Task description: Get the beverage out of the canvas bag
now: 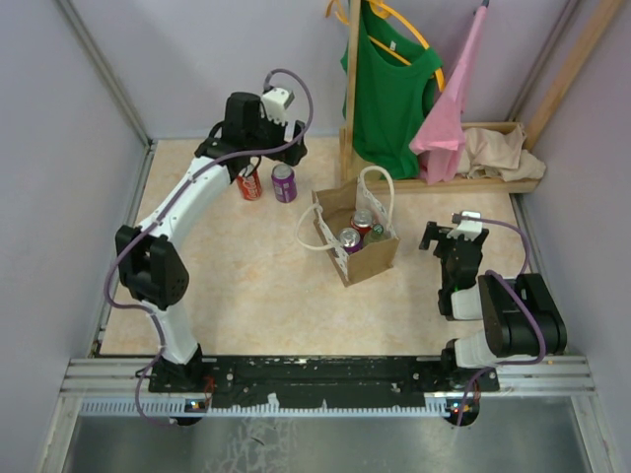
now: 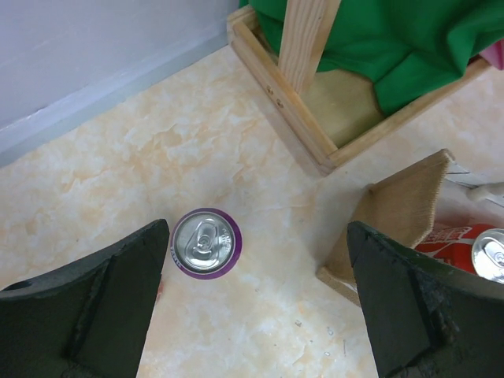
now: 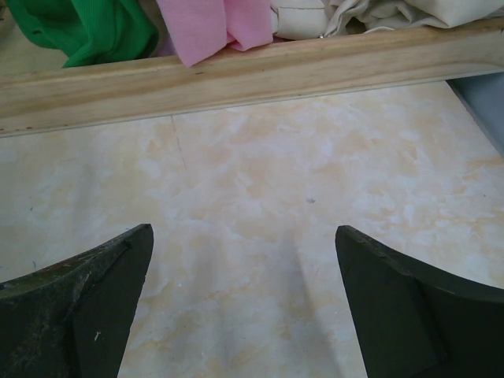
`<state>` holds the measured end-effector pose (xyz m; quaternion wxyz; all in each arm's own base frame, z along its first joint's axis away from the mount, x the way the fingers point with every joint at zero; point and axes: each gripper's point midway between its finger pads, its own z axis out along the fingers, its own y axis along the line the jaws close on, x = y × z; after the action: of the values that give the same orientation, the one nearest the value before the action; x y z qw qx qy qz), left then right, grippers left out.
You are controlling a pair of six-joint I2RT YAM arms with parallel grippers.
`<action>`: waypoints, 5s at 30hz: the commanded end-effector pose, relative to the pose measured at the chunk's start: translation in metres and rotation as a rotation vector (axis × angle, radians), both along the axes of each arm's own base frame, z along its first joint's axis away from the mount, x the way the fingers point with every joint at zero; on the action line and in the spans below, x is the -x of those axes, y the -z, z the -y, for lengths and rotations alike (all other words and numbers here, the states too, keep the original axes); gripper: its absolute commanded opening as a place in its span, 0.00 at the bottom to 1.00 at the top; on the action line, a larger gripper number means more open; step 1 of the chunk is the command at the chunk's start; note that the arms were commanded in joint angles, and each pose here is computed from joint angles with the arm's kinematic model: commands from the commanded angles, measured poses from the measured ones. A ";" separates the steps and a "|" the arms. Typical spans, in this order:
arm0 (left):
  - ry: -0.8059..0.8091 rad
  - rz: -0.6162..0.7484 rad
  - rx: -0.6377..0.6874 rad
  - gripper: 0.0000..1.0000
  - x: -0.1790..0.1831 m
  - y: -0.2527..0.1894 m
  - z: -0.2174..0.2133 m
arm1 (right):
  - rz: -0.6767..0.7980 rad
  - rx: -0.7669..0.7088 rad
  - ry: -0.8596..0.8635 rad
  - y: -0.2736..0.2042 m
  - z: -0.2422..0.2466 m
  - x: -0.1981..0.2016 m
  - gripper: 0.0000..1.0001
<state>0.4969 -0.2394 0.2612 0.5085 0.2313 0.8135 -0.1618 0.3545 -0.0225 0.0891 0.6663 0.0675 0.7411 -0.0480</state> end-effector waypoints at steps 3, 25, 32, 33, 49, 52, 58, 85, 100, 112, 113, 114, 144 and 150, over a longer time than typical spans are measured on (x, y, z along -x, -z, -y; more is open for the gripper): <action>0.028 0.071 0.021 1.00 0.017 -0.035 0.005 | 0.065 -0.009 0.003 -0.018 0.000 -0.008 0.99; 0.170 0.164 -0.057 1.00 0.049 -0.060 0.044 | 0.065 -0.009 0.002 -0.018 0.000 -0.008 0.99; 0.306 0.163 -0.124 0.98 0.064 -0.036 0.081 | 0.065 -0.008 0.003 -0.018 0.000 -0.008 0.99; 0.326 0.164 -0.138 0.98 0.067 -0.032 0.086 | 0.064 -0.008 0.002 -0.018 0.000 -0.008 0.99; 0.558 0.075 -0.183 0.90 0.095 0.039 0.143 | 0.065 -0.010 0.002 -0.018 0.000 -0.008 0.99; 0.591 0.057 -0.172 0.99 0.102 0.048 0.152 | 0.066 -0.009 0.004 -0.018 0.001 -0.009 0.99; 0.632 0.044 -0.177 1.00 0.113 0.065 0.165 | 0.065 -0.009 0.003 -0.018 0.000 -0.008 0.99; 0.639 -0.047 -0.255 1.00 0.114 0.113 0.176 | 0.065 -0.009 0.003 -0.018 0.000 -0.008 0.99; 0.628 -0.064 -0.271 1.00 0.123 0.112 0.177 | 0.064 -0.008 0.002 -0.018 0.000 -0.008 0.99; 0.560 0.021 -0.280 1.00 0.120 0.083 0.172 | 0.064 -0.010 0.003 -0.018 0.000 -0.008 0.99; 0.543 0.032 -0.285 1.00 0.117 0.079 0.171 | 0.065 -0.010 0.003 -0.018 0.000 -0.008 0.99; 0.529 0.039 -0.293 1.00 0.115 0.078 0.170 | 0.064 -0.009 0.002 -0.018 0.000 -0.008 0.99; 0.484 -0.105 -0.358 1.00 0.140 0.105 0.180 | 0.065 -0.008 0.002 -0.018 0.000 -0.008 0.99; 0.501 -0.146 -0.370 1.00 0.141 0.123 0.184 | 0.065 -0.009 0.003 -0.018 0.000 -0.008 0.99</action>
<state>0.3614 -0.4172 0.1540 0.3666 0.4958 0.7749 -0.1394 0.3545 -0.0225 0.0891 0.6663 0.0675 0.7411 -0.0480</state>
